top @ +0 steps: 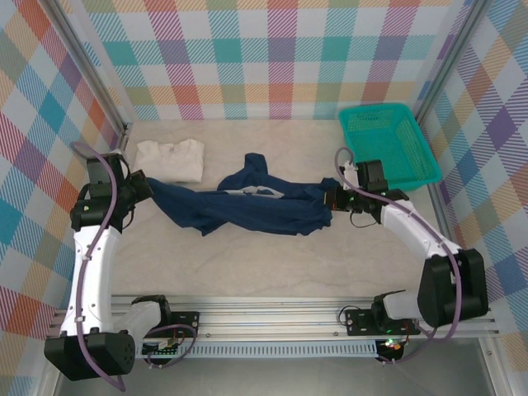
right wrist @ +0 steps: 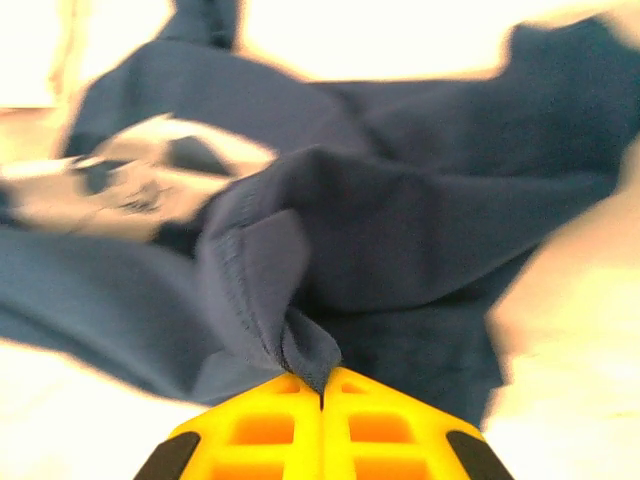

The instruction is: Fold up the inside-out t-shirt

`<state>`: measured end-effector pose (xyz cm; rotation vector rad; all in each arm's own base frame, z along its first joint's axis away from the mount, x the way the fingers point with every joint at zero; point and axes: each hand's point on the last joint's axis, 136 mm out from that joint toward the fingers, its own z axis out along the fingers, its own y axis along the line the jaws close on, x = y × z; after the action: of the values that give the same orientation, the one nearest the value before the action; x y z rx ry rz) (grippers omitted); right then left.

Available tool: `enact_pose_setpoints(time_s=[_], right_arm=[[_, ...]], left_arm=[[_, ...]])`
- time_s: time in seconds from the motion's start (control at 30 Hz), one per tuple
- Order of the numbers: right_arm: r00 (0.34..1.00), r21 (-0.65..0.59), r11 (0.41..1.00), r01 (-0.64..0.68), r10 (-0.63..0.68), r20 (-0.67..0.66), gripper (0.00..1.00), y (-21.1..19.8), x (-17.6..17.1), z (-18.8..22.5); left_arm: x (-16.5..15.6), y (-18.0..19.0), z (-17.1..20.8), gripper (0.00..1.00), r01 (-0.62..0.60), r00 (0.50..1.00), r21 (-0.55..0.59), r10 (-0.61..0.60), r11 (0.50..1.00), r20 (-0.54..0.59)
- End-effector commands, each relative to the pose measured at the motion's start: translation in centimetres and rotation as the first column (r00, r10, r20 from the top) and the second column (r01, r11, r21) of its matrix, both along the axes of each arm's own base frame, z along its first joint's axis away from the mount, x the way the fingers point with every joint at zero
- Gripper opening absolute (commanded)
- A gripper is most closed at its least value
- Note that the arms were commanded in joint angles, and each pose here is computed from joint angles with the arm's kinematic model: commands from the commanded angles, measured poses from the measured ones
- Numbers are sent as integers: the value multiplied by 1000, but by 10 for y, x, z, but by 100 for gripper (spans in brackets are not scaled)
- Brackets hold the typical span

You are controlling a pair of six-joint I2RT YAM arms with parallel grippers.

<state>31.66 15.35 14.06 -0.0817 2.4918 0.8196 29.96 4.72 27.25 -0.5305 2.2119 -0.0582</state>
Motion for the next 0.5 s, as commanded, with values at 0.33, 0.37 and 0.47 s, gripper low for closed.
enact_pose_setpoints(time_s=[0.33, 0.37, 0.47], right_arm=[[987, 417, 909, 29, 40, -157, 0, 19, 24, 10], [988, 394, 918, 48, 13, -152, 1, 16, 38, 7], [988, 354, 931, 85, -35, -147, 1, 14, 77, -1]], left_arm=[[-11, 26, 25, 0, -100, 994, 55, 97, 993, 53], [-11, 23, 24, 0, -91, 995, 46, 88, 995, 52], [-8, 17, 21, 0, -59, 997, 21, 58, 998, 50]])
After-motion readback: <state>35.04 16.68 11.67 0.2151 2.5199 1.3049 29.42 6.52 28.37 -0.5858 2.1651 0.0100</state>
